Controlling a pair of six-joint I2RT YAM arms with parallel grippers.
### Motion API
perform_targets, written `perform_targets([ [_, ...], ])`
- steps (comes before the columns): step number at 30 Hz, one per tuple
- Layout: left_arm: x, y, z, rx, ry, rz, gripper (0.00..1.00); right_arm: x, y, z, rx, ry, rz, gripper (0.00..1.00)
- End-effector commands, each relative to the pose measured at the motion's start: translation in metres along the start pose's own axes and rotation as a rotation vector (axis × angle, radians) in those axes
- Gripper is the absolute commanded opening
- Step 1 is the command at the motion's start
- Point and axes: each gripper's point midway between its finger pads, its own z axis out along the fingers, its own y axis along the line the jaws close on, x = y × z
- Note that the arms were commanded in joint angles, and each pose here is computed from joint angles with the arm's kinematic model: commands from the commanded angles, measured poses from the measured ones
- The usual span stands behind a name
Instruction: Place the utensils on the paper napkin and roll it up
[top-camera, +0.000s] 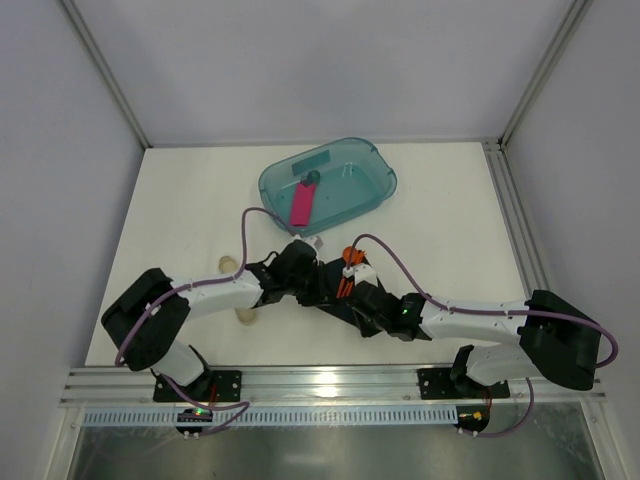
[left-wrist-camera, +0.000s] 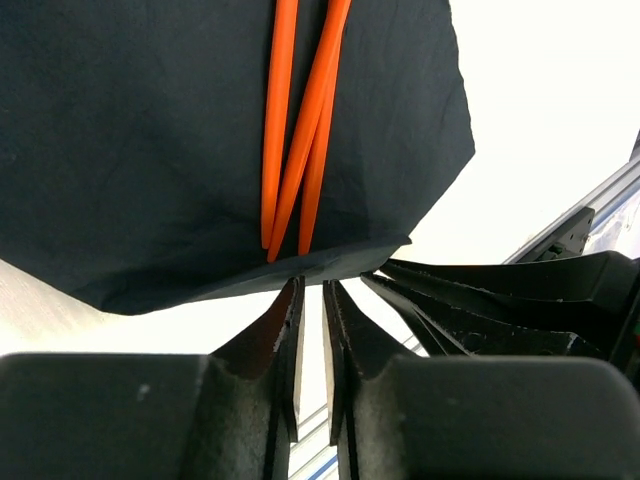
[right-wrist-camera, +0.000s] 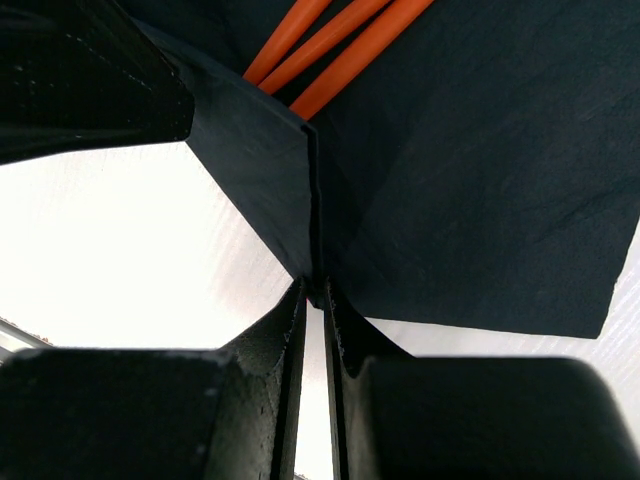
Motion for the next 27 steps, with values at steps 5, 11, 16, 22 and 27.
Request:
perform_targets([
  [5, 0.000, -0.007, 0.006, 0.026, -0.004, 0.034, 0.11, -0.019, 0.007, -0.003, -0.004, -0.051, 0.023, 0.14],
  [11, 0.001, 0.003, 0.015, -0.012, 0.000, 0.029, 0.13, -0.021, 0.010, -0.006, -0.021, -0.047, 0.031, 0.14],
  [16, 0.001, 0.006, 0.020, -0.029, 0.003, 0.031, 0.13, -0.033, 0.022, -0.018, -0.070, -0.050, 0.081, 0.22],
  [22, -0.001, 0.009, 0.020, -0.040, -0.008, 0.031, 0.14, -0.044, 0.010, -0.028, -0.080, -0.058, 0.244, 0.44],
  [27, 0.000, 0.010, 0.021, -0.041, -0.004, 0.031, 0.14, -0.047, -0.019, -0.032, -0.034, -0.096, 0.438, 0.77],
])
